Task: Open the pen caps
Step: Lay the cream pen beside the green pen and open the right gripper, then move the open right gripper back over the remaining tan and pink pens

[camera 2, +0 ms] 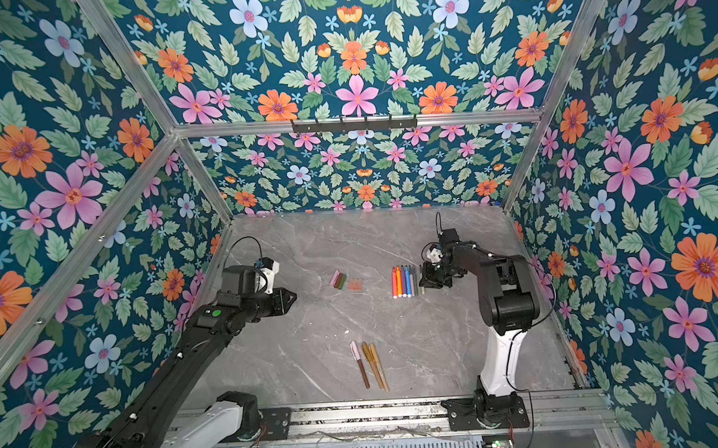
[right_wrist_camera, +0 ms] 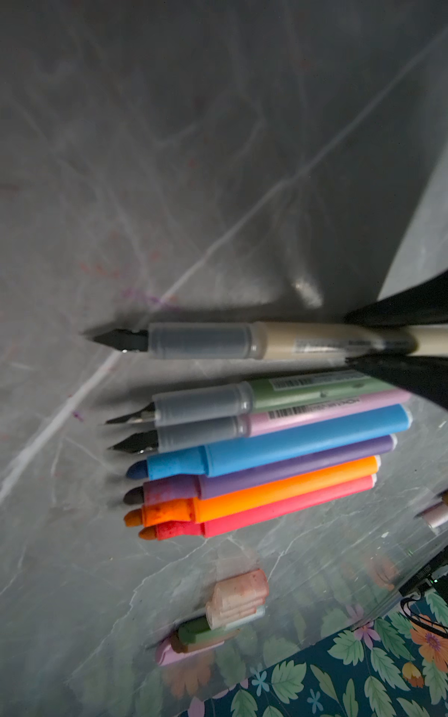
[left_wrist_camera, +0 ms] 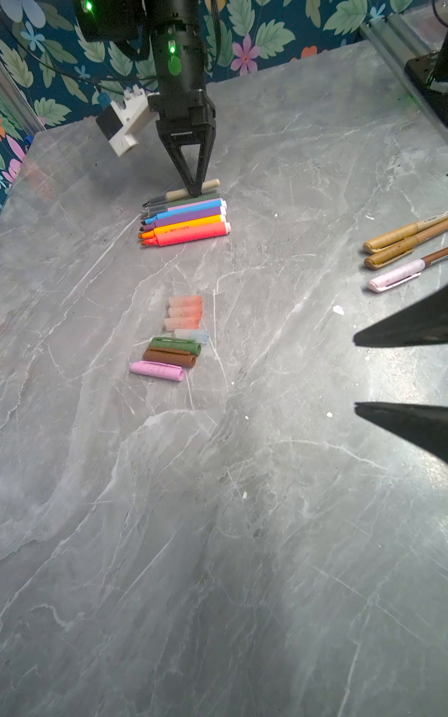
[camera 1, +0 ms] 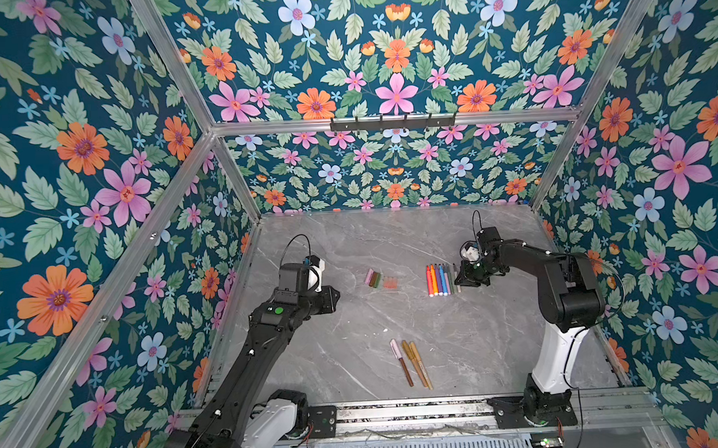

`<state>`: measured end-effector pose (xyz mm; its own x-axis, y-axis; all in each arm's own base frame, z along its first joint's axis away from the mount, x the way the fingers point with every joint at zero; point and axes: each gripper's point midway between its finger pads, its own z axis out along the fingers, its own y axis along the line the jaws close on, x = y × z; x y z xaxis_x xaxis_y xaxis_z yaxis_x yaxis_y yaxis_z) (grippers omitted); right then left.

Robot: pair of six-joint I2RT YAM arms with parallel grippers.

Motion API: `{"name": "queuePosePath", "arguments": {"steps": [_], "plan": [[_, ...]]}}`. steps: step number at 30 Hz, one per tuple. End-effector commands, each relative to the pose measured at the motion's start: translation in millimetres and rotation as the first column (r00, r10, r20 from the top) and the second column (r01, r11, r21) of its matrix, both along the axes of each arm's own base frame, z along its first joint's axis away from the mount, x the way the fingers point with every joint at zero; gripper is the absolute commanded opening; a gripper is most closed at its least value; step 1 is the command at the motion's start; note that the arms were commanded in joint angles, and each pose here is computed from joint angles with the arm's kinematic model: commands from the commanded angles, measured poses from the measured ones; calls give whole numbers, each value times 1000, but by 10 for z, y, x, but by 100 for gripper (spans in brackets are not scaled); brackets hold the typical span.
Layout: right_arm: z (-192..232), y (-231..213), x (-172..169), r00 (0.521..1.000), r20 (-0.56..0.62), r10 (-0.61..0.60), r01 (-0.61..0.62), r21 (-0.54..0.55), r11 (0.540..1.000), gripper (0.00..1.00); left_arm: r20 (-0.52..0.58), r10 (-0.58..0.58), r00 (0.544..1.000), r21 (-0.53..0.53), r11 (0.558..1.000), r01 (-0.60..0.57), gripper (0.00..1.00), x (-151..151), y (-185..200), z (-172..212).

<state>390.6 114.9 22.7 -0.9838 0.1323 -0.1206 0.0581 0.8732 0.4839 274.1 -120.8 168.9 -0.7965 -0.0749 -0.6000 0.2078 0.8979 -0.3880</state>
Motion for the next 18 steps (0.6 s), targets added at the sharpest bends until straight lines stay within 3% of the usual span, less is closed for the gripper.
{"name": "queuePosePath", "arguments": {"steps": [1, 3, 18], "plan": [[-72, -64, -79, 999, -31, 7, -8, -44, 999, 25, 15, 2, 1000, -8, 1000, -2, 28, 30, -7, 29], [-51, -65, -70, 1000, -26, 4, -5, -40, 999, 29, 10, 1, 1000, -7, 1000, -1, 28, 31, -11, 18], [172, -55, -68, 1000, 22, 2, -1, -33, 999, 29, 17, 2, 1000, -9, 1000, -2, 28, 27, -8, 32]]}}
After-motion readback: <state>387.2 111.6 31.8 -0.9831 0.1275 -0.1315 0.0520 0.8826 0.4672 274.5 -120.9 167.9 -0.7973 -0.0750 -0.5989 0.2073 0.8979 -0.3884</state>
